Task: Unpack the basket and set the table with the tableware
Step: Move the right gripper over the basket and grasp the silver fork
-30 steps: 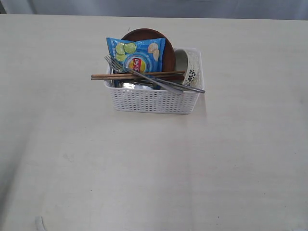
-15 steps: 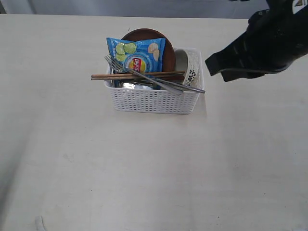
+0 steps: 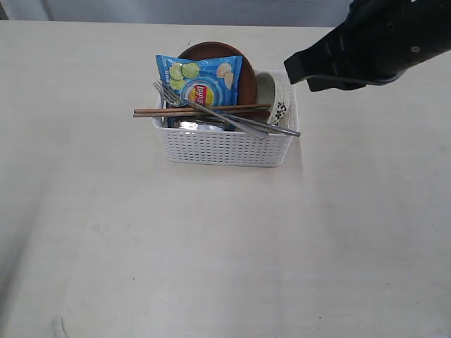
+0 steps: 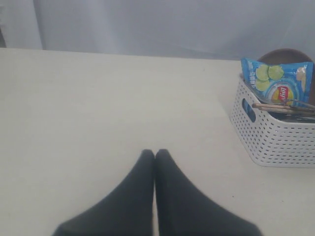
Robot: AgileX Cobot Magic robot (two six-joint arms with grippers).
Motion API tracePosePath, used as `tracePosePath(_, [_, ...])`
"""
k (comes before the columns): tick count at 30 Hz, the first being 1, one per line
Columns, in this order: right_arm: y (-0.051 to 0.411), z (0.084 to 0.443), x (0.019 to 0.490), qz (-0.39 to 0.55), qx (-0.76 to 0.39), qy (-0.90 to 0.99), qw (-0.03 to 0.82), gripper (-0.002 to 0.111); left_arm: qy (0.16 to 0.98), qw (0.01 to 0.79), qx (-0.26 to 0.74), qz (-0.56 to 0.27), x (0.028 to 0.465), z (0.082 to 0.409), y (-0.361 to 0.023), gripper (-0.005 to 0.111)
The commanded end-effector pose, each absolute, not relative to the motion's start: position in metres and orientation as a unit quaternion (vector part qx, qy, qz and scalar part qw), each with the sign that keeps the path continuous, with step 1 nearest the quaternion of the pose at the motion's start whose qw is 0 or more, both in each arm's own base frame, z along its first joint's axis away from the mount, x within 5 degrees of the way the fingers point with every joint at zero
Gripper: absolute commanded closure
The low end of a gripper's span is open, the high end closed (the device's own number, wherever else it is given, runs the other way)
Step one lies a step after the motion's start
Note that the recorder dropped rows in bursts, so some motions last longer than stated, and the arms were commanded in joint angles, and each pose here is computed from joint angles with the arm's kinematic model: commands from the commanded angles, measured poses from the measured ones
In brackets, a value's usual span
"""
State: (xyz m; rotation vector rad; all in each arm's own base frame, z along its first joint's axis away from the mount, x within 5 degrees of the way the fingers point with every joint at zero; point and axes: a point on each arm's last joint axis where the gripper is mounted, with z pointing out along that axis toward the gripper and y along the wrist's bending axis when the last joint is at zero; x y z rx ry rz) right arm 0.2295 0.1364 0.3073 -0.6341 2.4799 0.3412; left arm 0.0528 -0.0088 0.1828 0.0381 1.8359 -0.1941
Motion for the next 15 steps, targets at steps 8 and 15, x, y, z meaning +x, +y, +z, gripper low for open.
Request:
tracePosePath(8, [0.167, 0.304, 0.280, 0.111, -0.279, 0.931, 0.207, 0.108, 0.792, 0.604, 0.020, -0.084, 0.053, 0.182, -0.009, 0.107])
tracePosePath(15, [0.186, 0.297, 0.302, 0.128, -0.327, 0.922, 0.166, 0.108, 0.792, 0.604, 0.020, -0.084, 0.053, 0.182, -0.009, 0.107])
